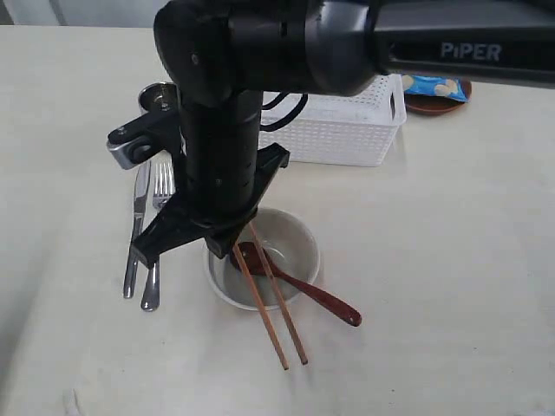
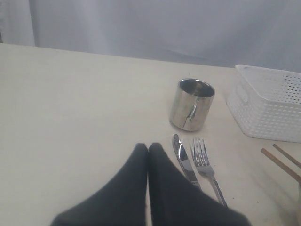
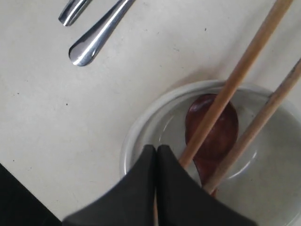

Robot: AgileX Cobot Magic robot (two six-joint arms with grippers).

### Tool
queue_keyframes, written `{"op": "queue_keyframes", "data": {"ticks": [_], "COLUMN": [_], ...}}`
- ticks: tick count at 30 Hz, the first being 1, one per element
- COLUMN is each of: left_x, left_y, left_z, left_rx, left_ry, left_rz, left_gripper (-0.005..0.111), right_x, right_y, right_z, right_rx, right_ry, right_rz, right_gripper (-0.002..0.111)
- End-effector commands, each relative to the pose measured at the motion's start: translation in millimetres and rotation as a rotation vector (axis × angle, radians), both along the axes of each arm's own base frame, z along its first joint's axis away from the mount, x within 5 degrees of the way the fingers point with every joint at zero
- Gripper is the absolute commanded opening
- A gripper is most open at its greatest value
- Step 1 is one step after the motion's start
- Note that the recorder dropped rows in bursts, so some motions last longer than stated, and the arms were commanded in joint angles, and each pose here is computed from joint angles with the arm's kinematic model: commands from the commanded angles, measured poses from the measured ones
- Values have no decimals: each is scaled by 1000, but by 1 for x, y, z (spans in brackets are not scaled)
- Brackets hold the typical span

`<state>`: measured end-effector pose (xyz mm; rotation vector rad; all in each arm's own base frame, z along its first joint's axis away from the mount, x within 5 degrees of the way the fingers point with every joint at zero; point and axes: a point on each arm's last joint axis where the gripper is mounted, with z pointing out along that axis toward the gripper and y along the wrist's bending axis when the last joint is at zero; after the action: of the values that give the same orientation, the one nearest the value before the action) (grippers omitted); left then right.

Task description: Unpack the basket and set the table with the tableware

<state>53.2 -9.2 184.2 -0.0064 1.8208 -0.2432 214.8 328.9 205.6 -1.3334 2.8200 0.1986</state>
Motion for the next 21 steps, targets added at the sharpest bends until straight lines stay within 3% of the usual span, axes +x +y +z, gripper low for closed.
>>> {"op": "queue_keyframes", "data": {"ticks": [1,9,21], "left_x": [0,0,0], "left_y": [0,0,0], "left_z": [0,0,0], "left_rx": [-5,-5,-5], "left_ry": [-11,-11,-11], "left_rz": [1,1,1], "left_gripper": [0,0,0], "right_x": [-3,-11,-9], "right_y": [3,8,11], "right_z": [3,-2,-21], "right_rx": [17,-56,-87], "right_ry": [-28,-110,-76], "right_rz": [8,57,55], "right_gripper": [-1,-1,-1]}}
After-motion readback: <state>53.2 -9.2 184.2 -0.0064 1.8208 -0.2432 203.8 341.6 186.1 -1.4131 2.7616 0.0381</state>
